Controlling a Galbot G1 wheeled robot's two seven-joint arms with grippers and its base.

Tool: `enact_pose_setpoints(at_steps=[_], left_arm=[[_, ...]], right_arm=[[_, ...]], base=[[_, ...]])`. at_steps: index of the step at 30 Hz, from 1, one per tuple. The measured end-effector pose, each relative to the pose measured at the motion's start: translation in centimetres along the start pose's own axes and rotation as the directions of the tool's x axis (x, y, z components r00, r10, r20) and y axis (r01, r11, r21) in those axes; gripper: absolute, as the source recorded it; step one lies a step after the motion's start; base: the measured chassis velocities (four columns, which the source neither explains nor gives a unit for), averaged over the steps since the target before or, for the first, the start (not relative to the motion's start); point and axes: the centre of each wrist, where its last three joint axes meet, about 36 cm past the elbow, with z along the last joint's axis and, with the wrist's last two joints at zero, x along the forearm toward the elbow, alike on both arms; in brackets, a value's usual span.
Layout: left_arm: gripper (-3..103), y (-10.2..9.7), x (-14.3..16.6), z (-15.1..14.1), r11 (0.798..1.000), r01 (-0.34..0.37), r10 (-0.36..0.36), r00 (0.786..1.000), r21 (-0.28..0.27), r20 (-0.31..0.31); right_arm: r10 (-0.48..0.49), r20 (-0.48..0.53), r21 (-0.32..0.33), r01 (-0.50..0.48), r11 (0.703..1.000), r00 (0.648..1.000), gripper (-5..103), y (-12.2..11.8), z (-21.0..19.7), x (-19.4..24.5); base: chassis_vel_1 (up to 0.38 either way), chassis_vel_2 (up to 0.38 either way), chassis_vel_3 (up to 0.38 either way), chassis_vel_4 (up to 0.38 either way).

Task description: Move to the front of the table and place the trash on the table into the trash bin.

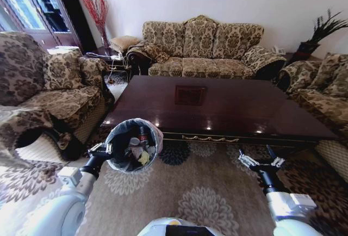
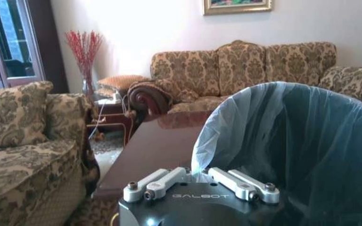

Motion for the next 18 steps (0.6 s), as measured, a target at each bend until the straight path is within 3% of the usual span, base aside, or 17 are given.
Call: enact_pose_setpoints(at_steps=[7, 18], left_arm=[[0, 0.0, -0.1, 0.3, 1.000, 0.001, -0.001, 1.000, -0.002, -0.009], [0, 0.2, -0.3, 1.5, 1.000, 0.006, -0.006, 0.999, -0.013, -0.050]], right_arm=[[0.000, 0.000, 0.000, 0.000, 1.000, 1.000, 100, 0.0, 0.0, 0.0], [0.000, 0.000, 0.000, 0.000, 1.000, 1.000, 100, 0.0, 0.0, 0.0]], base=[[0.183, -0.165, -0.151, 0.201], [-0.005, 0.014, 0.009, -0.013]])
